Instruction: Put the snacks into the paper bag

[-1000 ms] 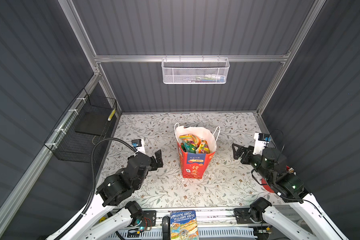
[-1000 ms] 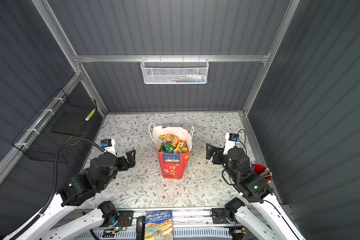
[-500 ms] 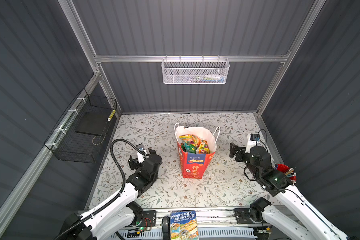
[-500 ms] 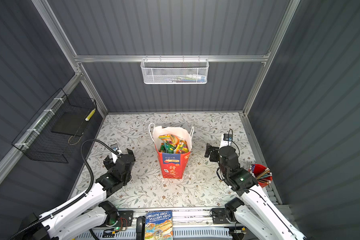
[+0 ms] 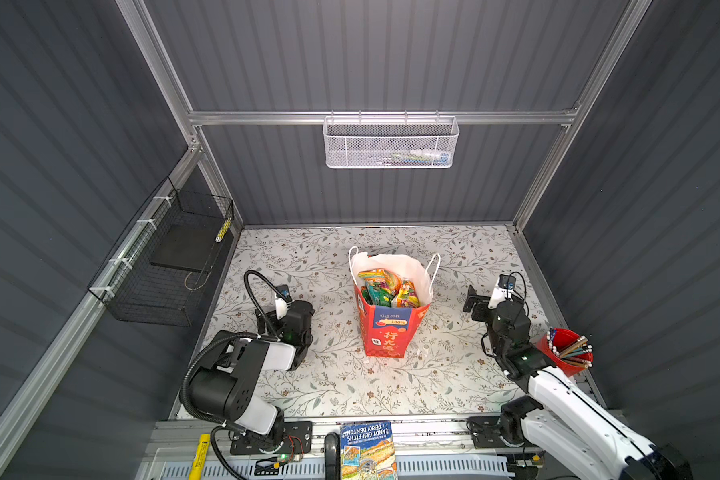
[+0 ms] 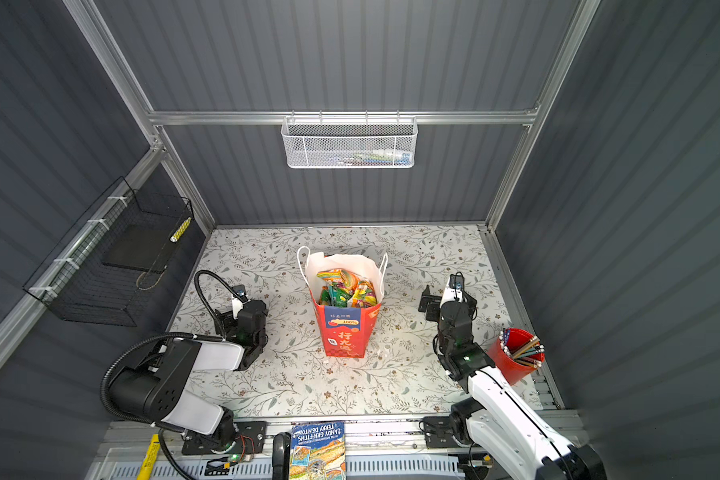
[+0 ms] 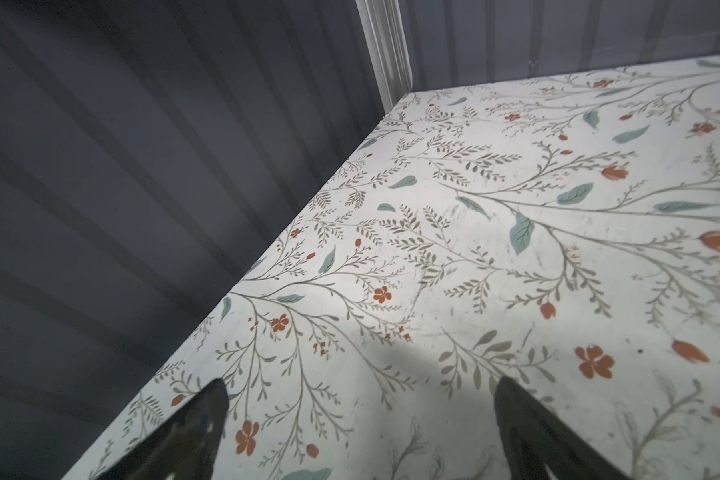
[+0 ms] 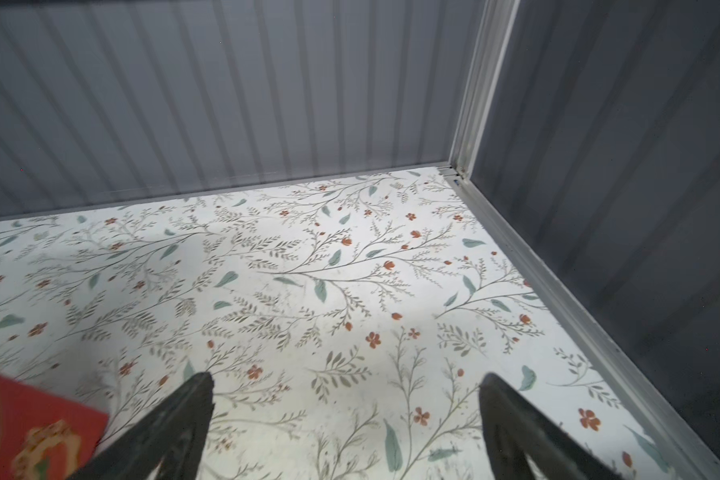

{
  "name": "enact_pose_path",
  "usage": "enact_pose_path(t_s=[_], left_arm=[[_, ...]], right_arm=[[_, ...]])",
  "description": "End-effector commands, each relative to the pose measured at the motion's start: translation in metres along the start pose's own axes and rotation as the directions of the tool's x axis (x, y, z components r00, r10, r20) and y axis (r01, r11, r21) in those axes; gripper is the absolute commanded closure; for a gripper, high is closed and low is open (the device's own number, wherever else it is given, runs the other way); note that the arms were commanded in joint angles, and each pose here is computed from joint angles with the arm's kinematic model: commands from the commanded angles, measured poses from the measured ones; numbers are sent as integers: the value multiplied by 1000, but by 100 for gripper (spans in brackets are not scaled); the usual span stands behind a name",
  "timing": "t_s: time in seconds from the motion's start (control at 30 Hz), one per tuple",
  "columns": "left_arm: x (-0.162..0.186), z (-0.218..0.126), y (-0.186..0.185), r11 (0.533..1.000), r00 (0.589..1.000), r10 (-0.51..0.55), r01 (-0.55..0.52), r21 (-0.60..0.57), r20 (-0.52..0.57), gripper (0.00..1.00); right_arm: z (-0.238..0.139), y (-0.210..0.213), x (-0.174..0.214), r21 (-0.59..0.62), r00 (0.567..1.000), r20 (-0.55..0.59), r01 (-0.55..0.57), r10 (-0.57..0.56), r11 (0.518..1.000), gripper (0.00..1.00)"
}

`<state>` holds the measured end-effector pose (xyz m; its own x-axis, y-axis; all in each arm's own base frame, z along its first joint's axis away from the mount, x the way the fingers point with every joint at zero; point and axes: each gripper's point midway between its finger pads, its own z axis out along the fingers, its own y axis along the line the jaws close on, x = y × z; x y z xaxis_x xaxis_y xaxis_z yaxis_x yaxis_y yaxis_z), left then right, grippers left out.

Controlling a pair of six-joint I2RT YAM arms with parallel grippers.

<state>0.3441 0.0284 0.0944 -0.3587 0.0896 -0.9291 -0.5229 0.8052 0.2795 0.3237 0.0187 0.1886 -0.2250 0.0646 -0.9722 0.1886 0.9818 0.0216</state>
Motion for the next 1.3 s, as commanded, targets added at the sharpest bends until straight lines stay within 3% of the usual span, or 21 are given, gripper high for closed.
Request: enact_pose_path(t_s=[0.0,0.07,0.27,0.4,0.5,0.57,0.63,0.67,0.9,1.0,1.13,1.27], left_arm=[[-25,1,2,991,979,-134,132,18,153,0],[-33,1,-1,995,971,-100,103,-5,216,0],[-25,14,-30,991,993,-35,20,132,112,0],[-25,16,-38,984,994,-22,1,179,112,0],[-11,26,-47,950,999,-41,27,311,36,0],[-10,39,-46,951,997,-58,41,308,47,0],[-2,43,-50,944,999,-43,50,326,-31,0],[-6,43,-49,943,998,-57,53,327,2,0],[-3,46,-50,945,999,-38,48,323,-35,0],[-4,46,-50,945,999,-39,46,323,-29,0],[-4,46,-50,945,999,-40,47,323,-30,0],[-4,46,-51,945,999,-40,47,323,-29,0]], right_arm=[[14,-8,-21,60,996,87,-28,23,998,1],[22,-13,-13,103,996,86,-23,14,994,1],[30,-33,-8,186,985,172,-13,-20,983,1],[34,-35,-15,165,980,196,-21,-12,986,1],[46,-32,-16,151,989,146,-6,-16,988,1],[54,-27,-20,125,988,152,-2,-17,992,1],[61,-20,-22,95,986,166,-6,-10,995,1],[64,-17,-20,82,985,173,-10,-4,997,1],[77,-11,1,51,957,291,-15,0,999,1],[90,10,1,-50,970,238,59,-45,997,1],[112,21,3,-70,987,137,96,-85,993,1],[133,41,12,-167,989,27,145,-143,975,1]])
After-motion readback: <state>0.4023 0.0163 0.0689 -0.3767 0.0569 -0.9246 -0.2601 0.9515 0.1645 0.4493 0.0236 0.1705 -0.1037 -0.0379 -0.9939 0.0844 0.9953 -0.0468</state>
